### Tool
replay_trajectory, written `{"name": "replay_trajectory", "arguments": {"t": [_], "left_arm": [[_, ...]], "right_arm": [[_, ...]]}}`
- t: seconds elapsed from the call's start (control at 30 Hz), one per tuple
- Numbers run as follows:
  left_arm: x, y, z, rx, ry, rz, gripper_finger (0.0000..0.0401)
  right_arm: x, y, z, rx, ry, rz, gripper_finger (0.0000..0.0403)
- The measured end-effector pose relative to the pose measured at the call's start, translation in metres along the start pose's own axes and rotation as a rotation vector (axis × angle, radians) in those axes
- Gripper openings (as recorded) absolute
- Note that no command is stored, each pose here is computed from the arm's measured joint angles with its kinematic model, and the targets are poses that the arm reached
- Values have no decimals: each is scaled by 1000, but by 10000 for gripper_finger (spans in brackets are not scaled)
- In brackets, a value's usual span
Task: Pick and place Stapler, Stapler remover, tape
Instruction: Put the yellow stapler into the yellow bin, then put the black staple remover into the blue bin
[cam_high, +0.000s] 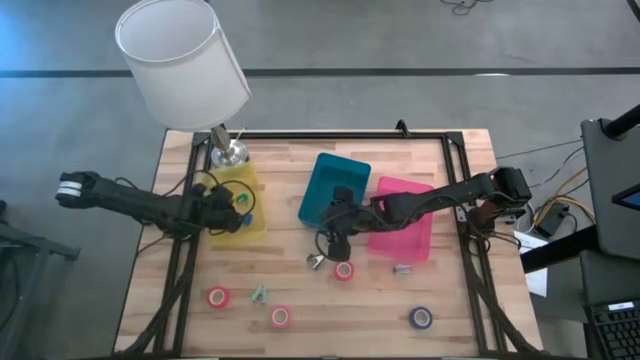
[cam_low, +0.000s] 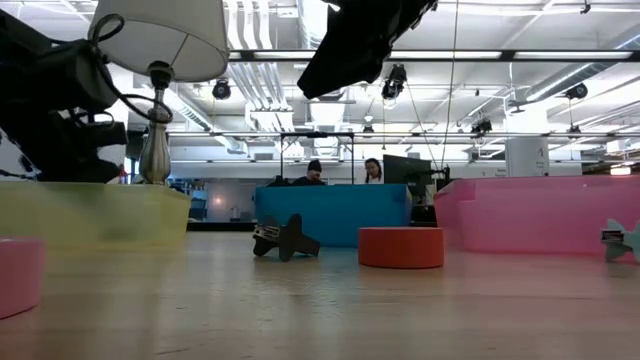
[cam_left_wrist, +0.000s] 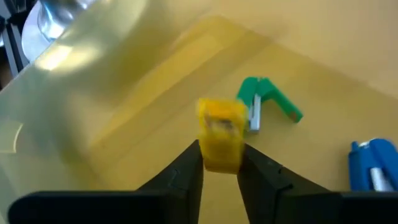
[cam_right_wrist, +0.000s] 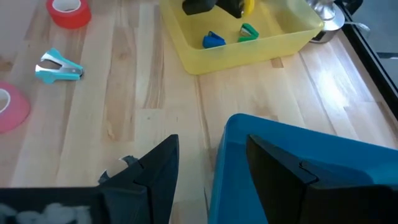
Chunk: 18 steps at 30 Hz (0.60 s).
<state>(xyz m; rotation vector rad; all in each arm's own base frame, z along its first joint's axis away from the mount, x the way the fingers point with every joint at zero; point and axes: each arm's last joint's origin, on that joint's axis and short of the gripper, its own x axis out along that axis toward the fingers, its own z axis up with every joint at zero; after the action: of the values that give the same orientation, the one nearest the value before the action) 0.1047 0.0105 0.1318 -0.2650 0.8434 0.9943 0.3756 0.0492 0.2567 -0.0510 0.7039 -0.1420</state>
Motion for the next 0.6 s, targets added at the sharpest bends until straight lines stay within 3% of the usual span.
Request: {"name": "replay_trajectory", "arguments": {"t": [0.33,0.6], "left_arm": [[4,2,-3,29,-40,40,197],[-26,-10,42,88,-202,25,211]], "right_arm": [[3,0,-7,35,21,1,183],[9,0,-24,155,70,-5,180]]}}
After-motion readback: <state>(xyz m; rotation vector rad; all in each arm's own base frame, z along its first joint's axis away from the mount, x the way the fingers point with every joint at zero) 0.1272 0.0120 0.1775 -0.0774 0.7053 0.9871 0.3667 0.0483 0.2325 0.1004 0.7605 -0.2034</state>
